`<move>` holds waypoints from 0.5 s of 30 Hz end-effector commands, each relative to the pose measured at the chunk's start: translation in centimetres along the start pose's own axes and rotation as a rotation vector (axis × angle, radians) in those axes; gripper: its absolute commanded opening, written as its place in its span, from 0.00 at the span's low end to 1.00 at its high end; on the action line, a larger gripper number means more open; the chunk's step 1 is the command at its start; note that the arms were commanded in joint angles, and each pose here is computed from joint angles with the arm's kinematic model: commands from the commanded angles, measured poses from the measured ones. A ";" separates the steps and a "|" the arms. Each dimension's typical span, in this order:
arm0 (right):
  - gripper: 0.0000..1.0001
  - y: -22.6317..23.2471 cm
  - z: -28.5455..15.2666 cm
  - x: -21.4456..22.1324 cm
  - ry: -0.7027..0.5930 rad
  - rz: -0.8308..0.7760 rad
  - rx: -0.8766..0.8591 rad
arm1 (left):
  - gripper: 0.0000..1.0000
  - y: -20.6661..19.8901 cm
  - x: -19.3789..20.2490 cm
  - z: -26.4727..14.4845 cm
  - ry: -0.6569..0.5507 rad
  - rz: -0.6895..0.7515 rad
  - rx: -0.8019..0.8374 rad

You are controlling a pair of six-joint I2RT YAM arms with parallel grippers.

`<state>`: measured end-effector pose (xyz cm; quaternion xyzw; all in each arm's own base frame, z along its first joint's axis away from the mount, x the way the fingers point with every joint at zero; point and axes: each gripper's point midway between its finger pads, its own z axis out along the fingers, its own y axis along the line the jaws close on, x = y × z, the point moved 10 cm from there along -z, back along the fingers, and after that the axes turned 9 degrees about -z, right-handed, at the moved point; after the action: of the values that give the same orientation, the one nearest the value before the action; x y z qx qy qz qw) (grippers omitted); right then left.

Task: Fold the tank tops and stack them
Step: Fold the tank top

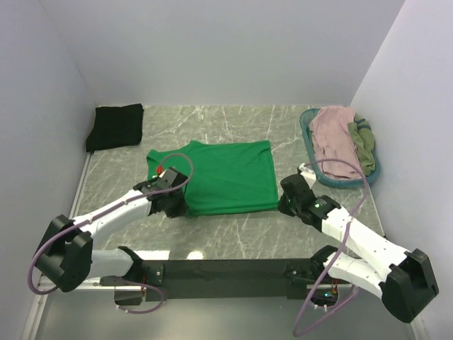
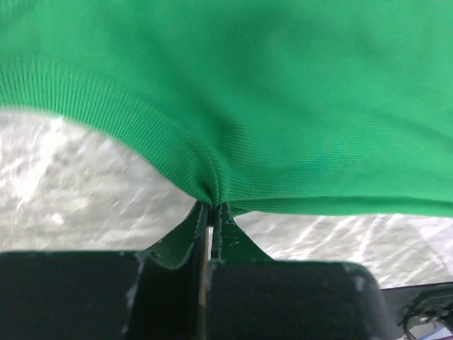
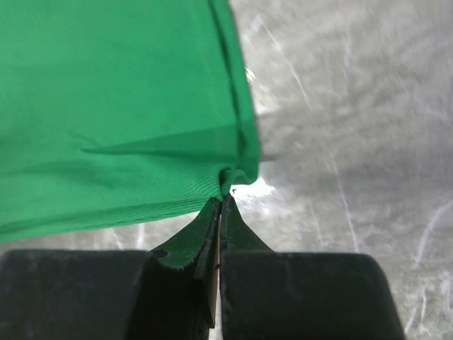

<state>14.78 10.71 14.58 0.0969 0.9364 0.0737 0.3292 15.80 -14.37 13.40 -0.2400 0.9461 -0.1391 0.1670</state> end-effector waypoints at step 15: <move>0.00 4.1 3.9 -7.5 -0.064 -0.058 0.027 | 0.01 -4.5 -8.6 2.6 -0.040 -0.014 0.067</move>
<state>21.44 12.82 15.46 0.0768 0.9421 0.0392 0.3239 23.53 -13.88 13.11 -0.2597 0.9426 -0.1334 0.1620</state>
